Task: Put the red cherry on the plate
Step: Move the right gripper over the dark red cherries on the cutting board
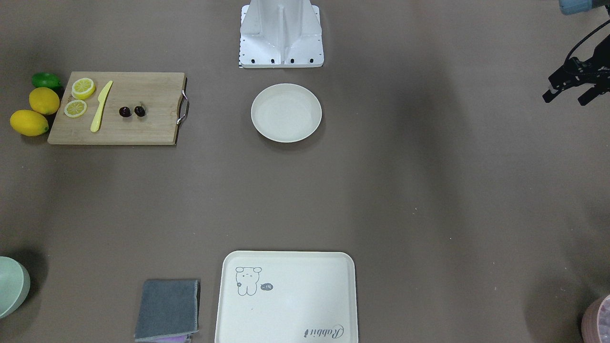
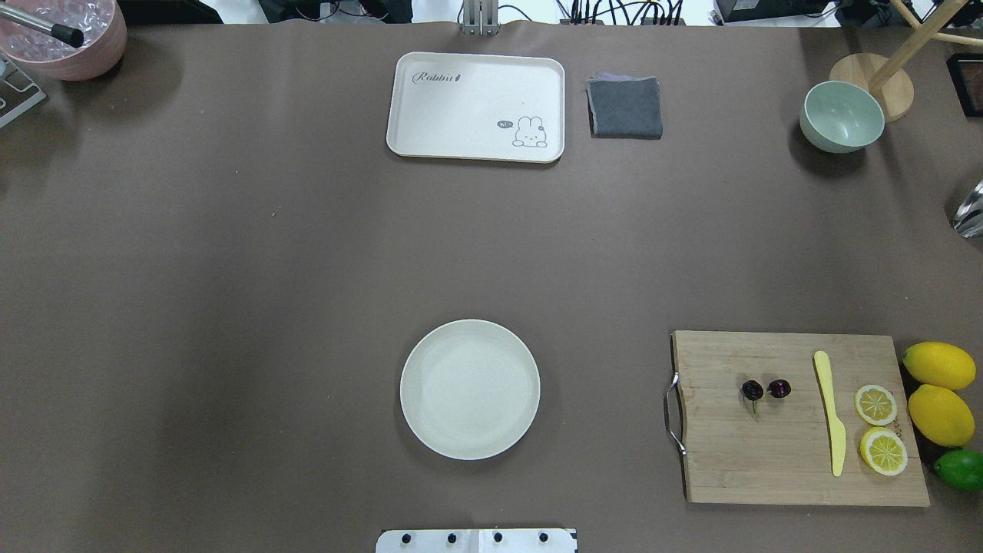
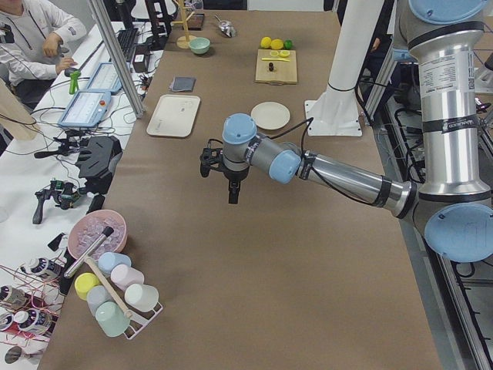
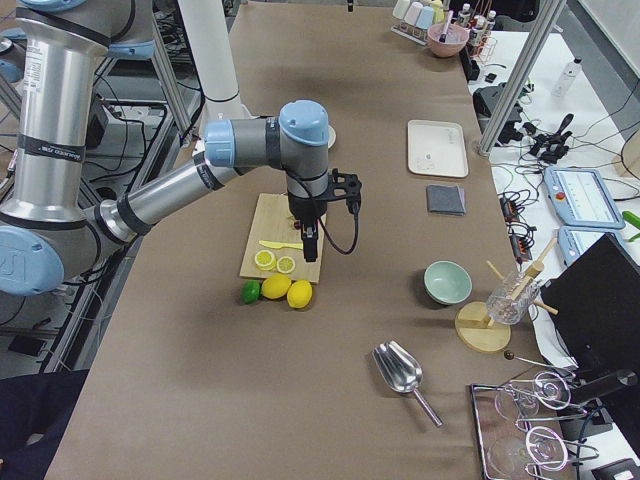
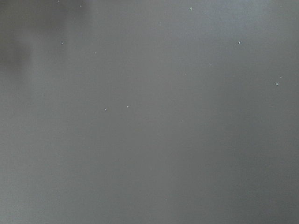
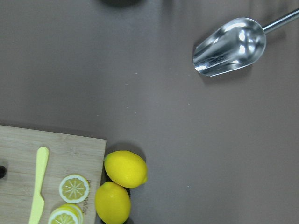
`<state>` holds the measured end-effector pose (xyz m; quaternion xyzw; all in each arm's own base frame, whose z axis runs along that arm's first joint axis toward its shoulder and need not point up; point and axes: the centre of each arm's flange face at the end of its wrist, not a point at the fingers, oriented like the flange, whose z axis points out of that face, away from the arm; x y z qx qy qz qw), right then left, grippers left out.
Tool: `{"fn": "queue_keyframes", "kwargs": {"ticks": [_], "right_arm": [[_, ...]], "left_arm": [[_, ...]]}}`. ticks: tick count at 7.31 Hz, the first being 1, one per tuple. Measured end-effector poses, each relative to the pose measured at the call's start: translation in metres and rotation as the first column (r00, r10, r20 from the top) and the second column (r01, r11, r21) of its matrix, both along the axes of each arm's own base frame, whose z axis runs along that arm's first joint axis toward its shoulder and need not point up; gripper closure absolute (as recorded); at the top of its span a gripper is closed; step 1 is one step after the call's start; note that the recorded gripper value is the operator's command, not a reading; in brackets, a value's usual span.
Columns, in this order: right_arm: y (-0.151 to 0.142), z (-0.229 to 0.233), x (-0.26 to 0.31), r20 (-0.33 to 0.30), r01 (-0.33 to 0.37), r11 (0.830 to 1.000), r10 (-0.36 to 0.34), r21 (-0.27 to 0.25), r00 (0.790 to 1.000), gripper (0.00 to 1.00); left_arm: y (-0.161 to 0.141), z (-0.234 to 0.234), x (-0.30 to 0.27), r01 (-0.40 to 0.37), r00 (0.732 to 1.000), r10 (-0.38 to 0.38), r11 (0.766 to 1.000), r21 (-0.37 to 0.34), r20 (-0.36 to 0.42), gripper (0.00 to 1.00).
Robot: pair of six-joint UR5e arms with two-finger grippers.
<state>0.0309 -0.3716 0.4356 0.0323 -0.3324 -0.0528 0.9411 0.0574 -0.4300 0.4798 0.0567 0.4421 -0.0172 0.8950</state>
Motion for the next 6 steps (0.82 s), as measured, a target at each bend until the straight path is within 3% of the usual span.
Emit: {"fn": "queue_keyframes", "kwargs": {"ticks": [3, 6], "right_arm": [[-0.026, -0.081, -0.131, 0.028, 0.04, 0.999, -0.039, -0.01, 0.999, 0.01], [-0.007, -0.13, -0.246, 0.028, 0.134, 0.991, -0.135, 0.014, 0.991, 0.0]], "left_arm": [[0.0, 0.002, -0.005, 0.012, 1.0, -0.012, 1.0, -0.005, 0.002, 0.03], [-0.001, 0.012, -0.015, 0.036, 0.999, -0.036, 0.999, -0.023, 0.008, 0.03]]}}
